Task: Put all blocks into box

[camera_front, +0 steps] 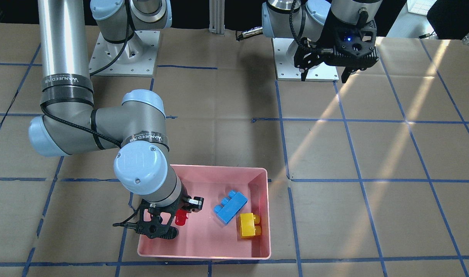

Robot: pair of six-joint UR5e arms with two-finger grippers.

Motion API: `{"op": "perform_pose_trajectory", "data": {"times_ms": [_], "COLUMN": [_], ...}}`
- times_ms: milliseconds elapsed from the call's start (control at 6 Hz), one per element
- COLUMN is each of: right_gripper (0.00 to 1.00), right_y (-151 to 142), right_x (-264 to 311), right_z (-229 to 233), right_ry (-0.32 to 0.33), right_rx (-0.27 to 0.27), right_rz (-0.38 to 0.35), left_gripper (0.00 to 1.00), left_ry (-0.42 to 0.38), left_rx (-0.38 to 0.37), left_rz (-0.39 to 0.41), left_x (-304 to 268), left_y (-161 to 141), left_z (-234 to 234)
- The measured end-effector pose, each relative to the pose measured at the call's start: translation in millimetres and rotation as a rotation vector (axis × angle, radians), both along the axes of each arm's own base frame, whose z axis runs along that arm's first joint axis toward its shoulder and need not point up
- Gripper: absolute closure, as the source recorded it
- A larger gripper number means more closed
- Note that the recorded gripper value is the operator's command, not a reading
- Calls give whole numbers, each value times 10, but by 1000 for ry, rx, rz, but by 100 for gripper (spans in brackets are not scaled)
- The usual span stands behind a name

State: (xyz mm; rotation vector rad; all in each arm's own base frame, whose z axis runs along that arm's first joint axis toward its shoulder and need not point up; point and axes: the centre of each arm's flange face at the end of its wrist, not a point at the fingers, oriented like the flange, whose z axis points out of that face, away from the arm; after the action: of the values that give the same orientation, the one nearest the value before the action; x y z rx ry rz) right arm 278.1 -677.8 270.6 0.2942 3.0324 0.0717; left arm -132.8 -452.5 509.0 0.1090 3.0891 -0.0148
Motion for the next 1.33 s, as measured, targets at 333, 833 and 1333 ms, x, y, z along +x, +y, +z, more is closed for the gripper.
{"op": "perform_pose_trajectory", "data": {"times_ms": [333, 833, 1333], "right_gripper": [1, 1, 1], "right_y": [14, 260, 1103], "right_x": [-140, -1024, -1369], "right_z": [349, 1235, 1958], "right_ry": [-4, 5, 83], "right_rx": [-48, -24, 45], "right_rz": [-12, -3, 85], "left_gripper": [1, 1, 1], "left_ry": [6, 4, 0], "left_rx": [-95, -125, -128], "left_rz": [6, 0, -4], "left_x": [55, 57, 60], "left_y": [-298, -488, -481], "left_z": [8, 35, 47]}}
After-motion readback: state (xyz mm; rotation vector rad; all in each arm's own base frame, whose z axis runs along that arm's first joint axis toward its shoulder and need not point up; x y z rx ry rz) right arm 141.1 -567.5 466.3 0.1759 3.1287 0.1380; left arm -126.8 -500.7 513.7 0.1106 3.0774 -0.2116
